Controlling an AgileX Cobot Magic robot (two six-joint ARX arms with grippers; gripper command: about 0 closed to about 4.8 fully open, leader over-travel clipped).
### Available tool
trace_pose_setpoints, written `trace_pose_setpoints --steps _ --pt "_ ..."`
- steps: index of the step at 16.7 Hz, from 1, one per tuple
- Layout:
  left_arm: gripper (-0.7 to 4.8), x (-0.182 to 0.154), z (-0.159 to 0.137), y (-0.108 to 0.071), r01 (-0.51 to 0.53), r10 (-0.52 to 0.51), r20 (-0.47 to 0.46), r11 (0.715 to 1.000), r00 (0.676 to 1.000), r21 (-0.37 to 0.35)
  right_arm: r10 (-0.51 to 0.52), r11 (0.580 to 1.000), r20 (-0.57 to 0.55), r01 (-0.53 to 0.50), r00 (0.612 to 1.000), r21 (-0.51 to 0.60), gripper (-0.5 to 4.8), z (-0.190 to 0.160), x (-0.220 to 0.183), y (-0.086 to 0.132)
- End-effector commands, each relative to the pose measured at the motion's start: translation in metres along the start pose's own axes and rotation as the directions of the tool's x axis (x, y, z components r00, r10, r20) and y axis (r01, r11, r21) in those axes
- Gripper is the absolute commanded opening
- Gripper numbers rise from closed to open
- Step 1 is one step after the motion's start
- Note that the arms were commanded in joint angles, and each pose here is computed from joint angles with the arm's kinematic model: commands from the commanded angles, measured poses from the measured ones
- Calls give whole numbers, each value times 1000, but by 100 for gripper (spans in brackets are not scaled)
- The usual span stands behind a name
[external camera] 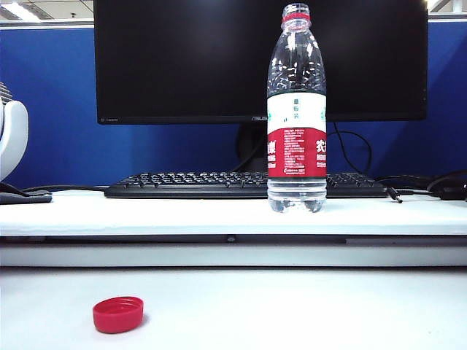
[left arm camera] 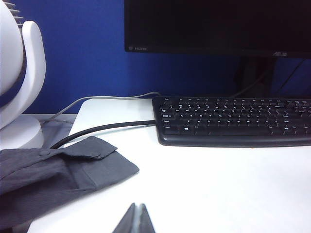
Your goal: Unscrew the cap from the plastic bottle on the table.
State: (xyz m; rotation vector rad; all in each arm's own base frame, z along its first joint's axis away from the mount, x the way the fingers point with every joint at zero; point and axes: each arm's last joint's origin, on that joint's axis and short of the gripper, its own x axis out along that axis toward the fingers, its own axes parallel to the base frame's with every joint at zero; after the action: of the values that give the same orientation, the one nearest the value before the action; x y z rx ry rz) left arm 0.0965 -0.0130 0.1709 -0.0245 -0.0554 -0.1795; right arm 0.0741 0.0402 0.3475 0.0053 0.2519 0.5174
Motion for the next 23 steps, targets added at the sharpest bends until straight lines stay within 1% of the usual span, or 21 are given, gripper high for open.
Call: trace_pose_setpoints --steps 1,7,10,11,12,13,14,16,17,18,19,20,22,23 --pt "-4 0 2 0 3 -3 15 1000 1000 -2 0 1000 21 0 1000 -1 -1 3 -1 0" --pt "-4 0 2 0 3 -3 15 1000 1000 -2 0 1000 22 0 1000 -1 -1 3 -1 0" --pt "-4 0 2 0 3 -3 14 1000 1000 -2 -15 1000 93 15 996 3 -1 -4 -19 -1" --pt "-4 0 1 0 3 -3 14 1000 1000 -2 -44 999 138 43 989 8 -1 -5 -29 -2" --pt "-4 0 1 0 4 -4 14 1000 1000 -2 -96 995 184 95 978 14 -1 -6 -40 -3" --pt "-4 0 1 0 4 -4 13 1000 1000 -3 -156 988 213 157 964 11 -1 -9 -50 -4" --pt "-4 0 1 0 4 -4 13 1000 1000 -3 -238 969 253 247 938 -3 -1 -13 -60 -4" --pt "-4 0 1 0 5 -4 12 1000 1000 -3 -353 923 299 383 887 -46 -1 -25 -70 -4" --pt "-4 0 1 0 5 -4 13 1000 1000 -3 -426 889 309 457 850 -34 -1 -34 -70 -6" --pt "-4 0 1 0 4 -4 12 1000 1000 -3 -507 846 304 533 806 0 -1 -44 -65 -10" --pt "-4 0 1 0 4 -4 12 1000 1000 -3 -535 831 292 556 793 12 -1 -53 -60 -13" --pt "-4 0 1 0 4 -4 12 1000 1000 -3 -534 835 275 549 800 25 -1 -65 -52 -15" --pt "-4 0 1 0 4 -4 11 1000 1000 -3 -558 827 229 557 798 73 -1 -84 -31 -25" --pt "-4 0 1 0 4 -4 8 1000 1000 -3 -544 837 228 539 807 92 -1 -92 -19 -29"
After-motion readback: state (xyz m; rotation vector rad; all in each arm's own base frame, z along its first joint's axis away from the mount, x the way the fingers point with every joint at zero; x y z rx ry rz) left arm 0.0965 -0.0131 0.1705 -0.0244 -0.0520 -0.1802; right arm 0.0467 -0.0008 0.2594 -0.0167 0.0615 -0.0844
